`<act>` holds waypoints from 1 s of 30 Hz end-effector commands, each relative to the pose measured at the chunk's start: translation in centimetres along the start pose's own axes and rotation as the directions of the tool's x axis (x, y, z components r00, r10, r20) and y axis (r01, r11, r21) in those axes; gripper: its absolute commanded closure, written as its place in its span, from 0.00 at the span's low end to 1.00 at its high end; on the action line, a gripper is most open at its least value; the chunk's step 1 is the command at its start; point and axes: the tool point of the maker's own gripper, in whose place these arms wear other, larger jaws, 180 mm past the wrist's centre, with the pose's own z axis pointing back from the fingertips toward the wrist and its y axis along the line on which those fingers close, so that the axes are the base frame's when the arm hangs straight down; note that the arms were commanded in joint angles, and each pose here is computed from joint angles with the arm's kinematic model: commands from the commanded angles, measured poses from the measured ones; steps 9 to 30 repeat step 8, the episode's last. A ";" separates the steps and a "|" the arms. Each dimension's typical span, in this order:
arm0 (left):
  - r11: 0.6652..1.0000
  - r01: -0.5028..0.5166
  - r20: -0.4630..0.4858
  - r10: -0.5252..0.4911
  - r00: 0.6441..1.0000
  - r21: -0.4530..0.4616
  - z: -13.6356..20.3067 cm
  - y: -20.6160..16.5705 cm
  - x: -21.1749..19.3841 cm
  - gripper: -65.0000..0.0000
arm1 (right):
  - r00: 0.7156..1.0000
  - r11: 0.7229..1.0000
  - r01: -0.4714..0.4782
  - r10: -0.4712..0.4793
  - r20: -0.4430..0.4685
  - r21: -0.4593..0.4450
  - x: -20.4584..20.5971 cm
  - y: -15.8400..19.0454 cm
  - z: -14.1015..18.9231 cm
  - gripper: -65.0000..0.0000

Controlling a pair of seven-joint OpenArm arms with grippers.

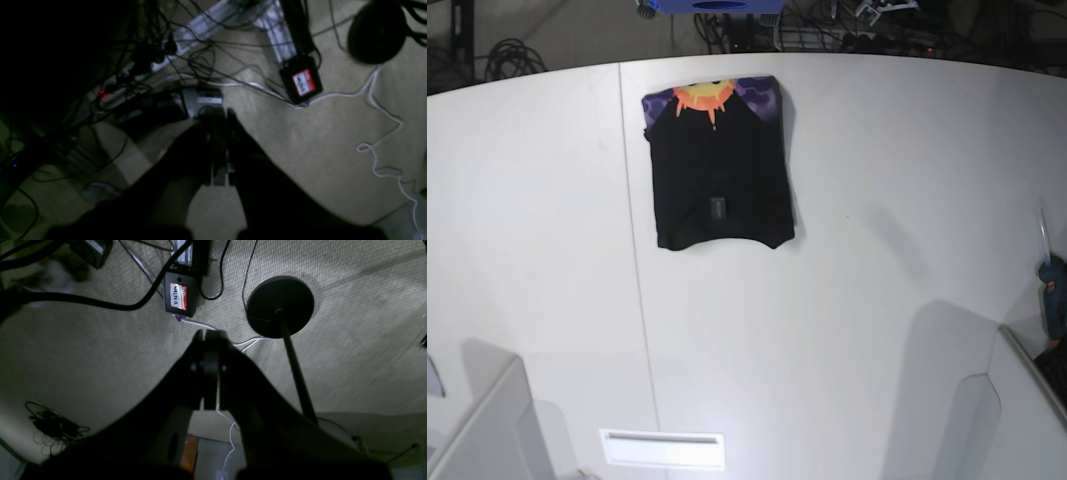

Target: Fold the T-shirt properly

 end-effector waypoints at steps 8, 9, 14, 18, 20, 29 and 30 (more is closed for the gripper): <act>1.000 0.014 0.045 -0.015 0.999 0.016 -0.2 1.0 1.6 1.00 | 1.000 1.000 -0.001 0.001 0.002 0.004 0.1 0.0 0.0 1.00; 1.000 0.014 0.045 -0.015 0.999 0.016 -0.2 1.0 1.6 1.00 | 1.000 1.000 -0.001 0.001 0.002 0.004 0.1 0.0 0.0 1.00; 1.000 0.014 0.045 -0.015 0.999 0.016 -0.2 1.0 1.6 1.00 | 1.000 1.000 -0.001 0.001 0.002 0.004 0.1 0.0 0.0 1.00; 1.000 0.014 0.045 -0.015 0.999 0.016 -0.2 1.0 1.6 1.00 | 1.000 1.000 -0.001 0.001 0.002 0.004 0.1 0.0 0.0 1.00; 1.000 0.014 0.045 -0.015 0.999 0.016 -0.2 1.0 1.6 1.00 | 1.000 1.000 -0.001 0.001 0.002 0.004 0.1 0.0 0.0 1.00; 1.000 0.014 0.045 -0.015 0.999 0.016 -0.2 1.0 1.6 1.00 | 1.000 1.000 -0.001 0.001 0.002 0.004 0.1 0.0 0.0 1.00; 1.000 0.014 0.045 -0.015 0.999 0.016 -0.2 1.0 1.6 1.00 | 1.000 1.000 -0.001 0.001 0.002 0.004 0.1 0.0 0.0 1.00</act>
